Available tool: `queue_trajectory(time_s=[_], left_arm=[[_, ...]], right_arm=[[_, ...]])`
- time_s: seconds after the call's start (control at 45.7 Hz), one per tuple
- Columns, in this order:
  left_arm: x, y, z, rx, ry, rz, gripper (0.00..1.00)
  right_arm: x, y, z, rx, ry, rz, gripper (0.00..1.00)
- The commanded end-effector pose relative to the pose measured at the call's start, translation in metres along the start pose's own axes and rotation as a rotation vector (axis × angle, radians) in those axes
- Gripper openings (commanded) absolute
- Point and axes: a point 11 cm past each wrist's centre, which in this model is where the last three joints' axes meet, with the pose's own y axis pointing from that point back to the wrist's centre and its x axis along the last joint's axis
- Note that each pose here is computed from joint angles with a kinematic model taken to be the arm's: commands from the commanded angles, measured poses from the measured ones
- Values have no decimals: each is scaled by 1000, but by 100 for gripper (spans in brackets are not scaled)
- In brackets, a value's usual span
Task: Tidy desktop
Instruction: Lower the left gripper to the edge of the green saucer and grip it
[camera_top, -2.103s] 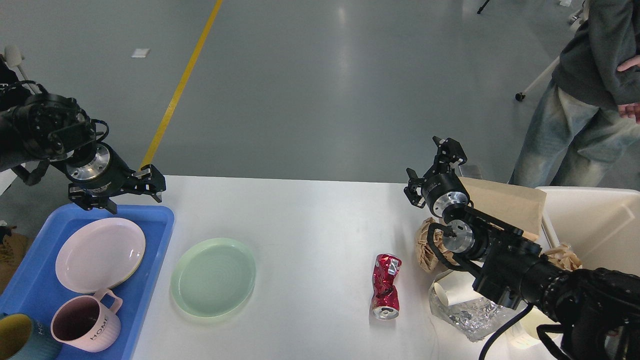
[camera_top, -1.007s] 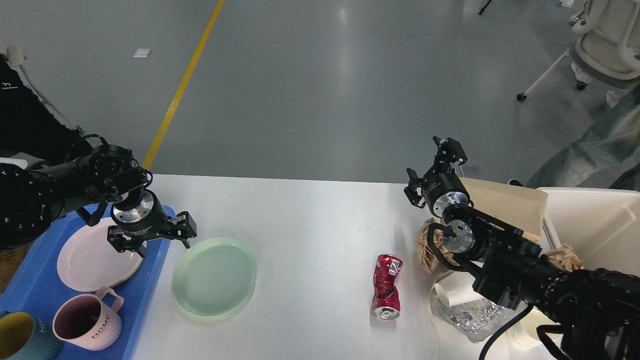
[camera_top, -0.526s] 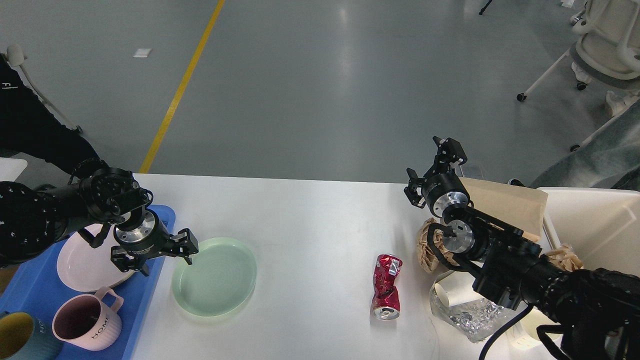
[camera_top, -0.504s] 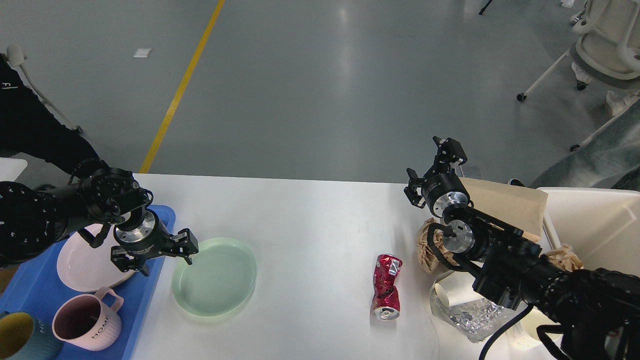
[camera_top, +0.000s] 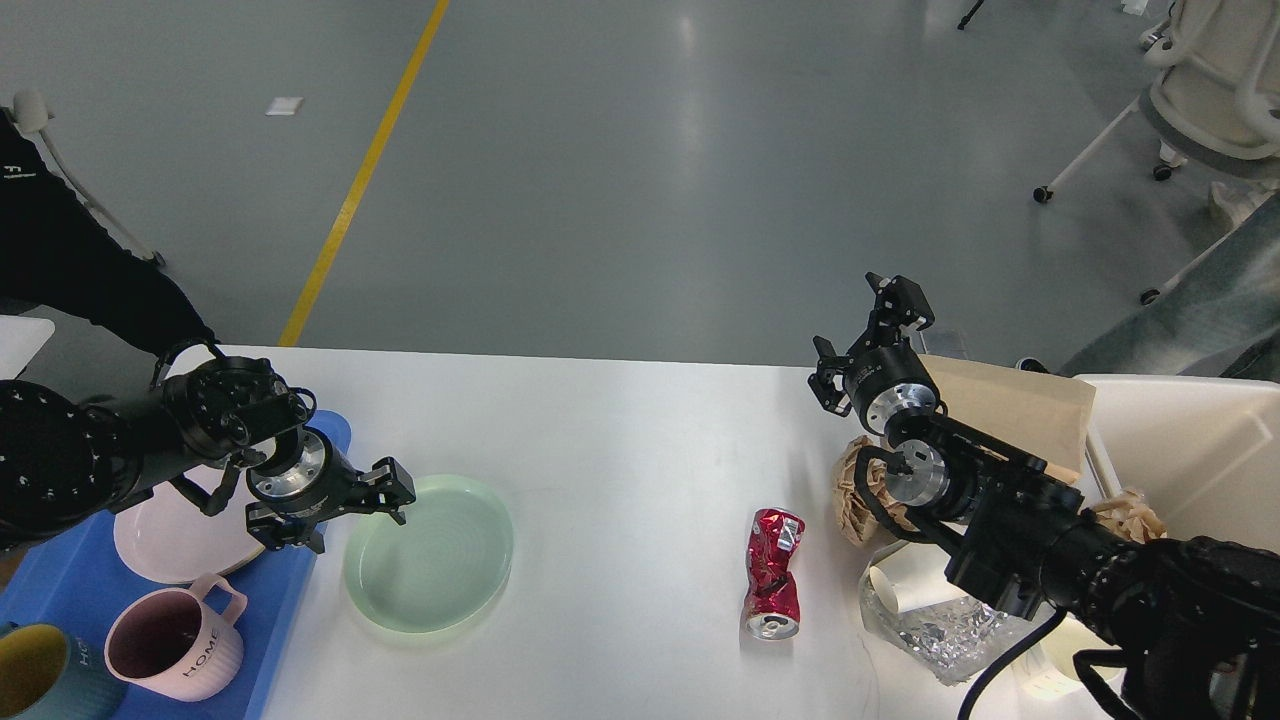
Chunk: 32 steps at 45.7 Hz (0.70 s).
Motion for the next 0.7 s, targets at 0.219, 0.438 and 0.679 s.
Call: queue_trajectory(time_s=[0.219, 0.438, 0.679], left_arm=[[-9, -7, -1, -12, 11, -33, 92], [-13, -10, -4, -9, 10, -59, 92], [-21, -14, -6, -5, 7, -87, 92]], right_arm=[[0, 0, 0, 0, 0, 0, 100], [0, 0, 0, 0, 1, -1, 100], [0, 0, 0, 0, 0, 0, 100]])
